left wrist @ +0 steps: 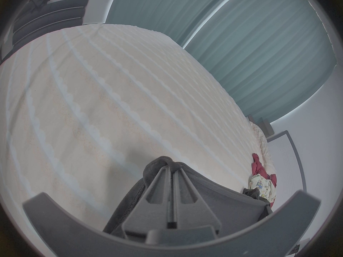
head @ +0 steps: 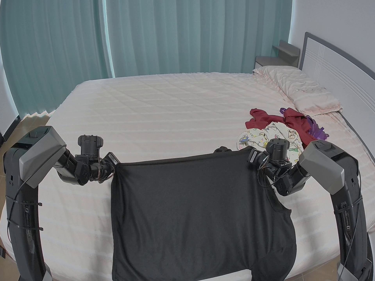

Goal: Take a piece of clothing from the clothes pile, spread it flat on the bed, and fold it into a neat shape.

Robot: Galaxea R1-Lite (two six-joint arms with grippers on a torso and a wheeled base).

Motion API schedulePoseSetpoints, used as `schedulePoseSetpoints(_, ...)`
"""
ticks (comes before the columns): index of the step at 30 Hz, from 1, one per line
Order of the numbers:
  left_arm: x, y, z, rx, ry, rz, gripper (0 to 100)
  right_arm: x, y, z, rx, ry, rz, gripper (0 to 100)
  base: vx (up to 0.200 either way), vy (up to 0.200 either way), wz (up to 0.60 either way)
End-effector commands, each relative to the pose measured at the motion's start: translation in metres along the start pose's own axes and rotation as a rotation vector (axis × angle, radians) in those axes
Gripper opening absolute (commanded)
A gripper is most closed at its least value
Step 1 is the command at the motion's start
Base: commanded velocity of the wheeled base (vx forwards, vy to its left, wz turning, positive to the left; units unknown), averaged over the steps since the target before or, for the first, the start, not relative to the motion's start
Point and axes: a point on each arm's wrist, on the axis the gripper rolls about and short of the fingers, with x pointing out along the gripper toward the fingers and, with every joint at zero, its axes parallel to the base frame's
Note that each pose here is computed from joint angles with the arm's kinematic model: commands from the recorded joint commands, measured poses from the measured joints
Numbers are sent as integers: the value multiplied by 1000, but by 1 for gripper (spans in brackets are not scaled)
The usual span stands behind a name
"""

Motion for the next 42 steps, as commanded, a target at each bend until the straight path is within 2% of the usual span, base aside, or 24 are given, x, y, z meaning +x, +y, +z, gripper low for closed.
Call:
schedulePoseSetpoints(1, -2, 0, 6, -14, -21, -9, 0, -2, 2, 14, 30, -45, 3, 0, 0, 0, 0)
schedulePoseSetpoints(5, -1, 1, 4, -4, -19, -4, 0, -4, -5, 1, 22, 24, -30, 0, 0, 0, 0)
schedulePoseSetpoints(7, -1, 1, 4, -4, -19, -4, 0, -4, -5, 1, 22, 24, -30, 0, 0, 0, 0)
schedulePoseSetpoints(8, 7, 8, -4, 25, 6, 19, 0, 0, -9, -16, 15, 61, -38, 0, 0, 0, 0)
schedulePoseSetpoints(10, 12, 14, -8, 62, 20, 33, 0, 0, -8, -25, 5, 84, -40, 0, 0, 0, 0)
schedulePoseSetpoints(17, 27, 15, -8, 75, 11, 32, 0, 14, -6, -23, -2, 38, -46, 0, 0, 0, 0)
schedulePoseSetpoints(18, 31, 16, -10, 78, 7, 38, 100, 14, -7, -25, -3, 45, -48, 0, 0, 0, 0)
schedulePoseSetpoints(19, 34, 18, -12, 79, 1, 49, 100, 14, -7, -29, -6, 50, -48, 0, 0, 0, 0)
schedulePoseSetpoints(20, 36, 18, -14, 83, -1, 54, 100, 15, -7, -31, -7, 51, -47, 100, 0, 0, 0)
schedulePoseSetpoints(23, 43, 18, -19, 88, -9, 71, 100, 16, -9, -38, -14, 67, -52, 100, 0, 0, 0)
schedulePoseSetpoints(27, 43, 16, -17, 87, -21, 68, 100, 20, -9, -26, -2, 20, -50, 100, 0, 0, 0)
schedulePoseSetpoints(30, 36, 13, -9, 77, -37, 63, 100, 21, -15, -2, 16, -45, -81, 100, 0, 0, 0)
schedulePoseSetpoints(33, 15, 10, 5, 63, -50, 60, 100, 13, -20, 24, 37, -76, -86, 100, 0, 0, 0)
schedulePoseSetpoints(34, 15, 10, 5, 63, -50, 60, 100, 13, -20, 24, 37, -76, -86, 100, 0, 0, 0)
schedulePoseSetpoints(37, -19, 2, 12, 60, -36, 34, 100, -9, -30, 24, 22, 2, -78, 100, 0, 0, 0)
schedulePoseSetpoints(41, -49, 4, 5, 62, 5, 21, 100, -29, -31, 32, 31, 39, -70, 100, 0, 0, 0)
schedulePoseSetpoints(42, -72, 8, -4, 58, 55, 10, 100, -49, -32, 34, 30, 75, -79, 100, 0, 0, 0)
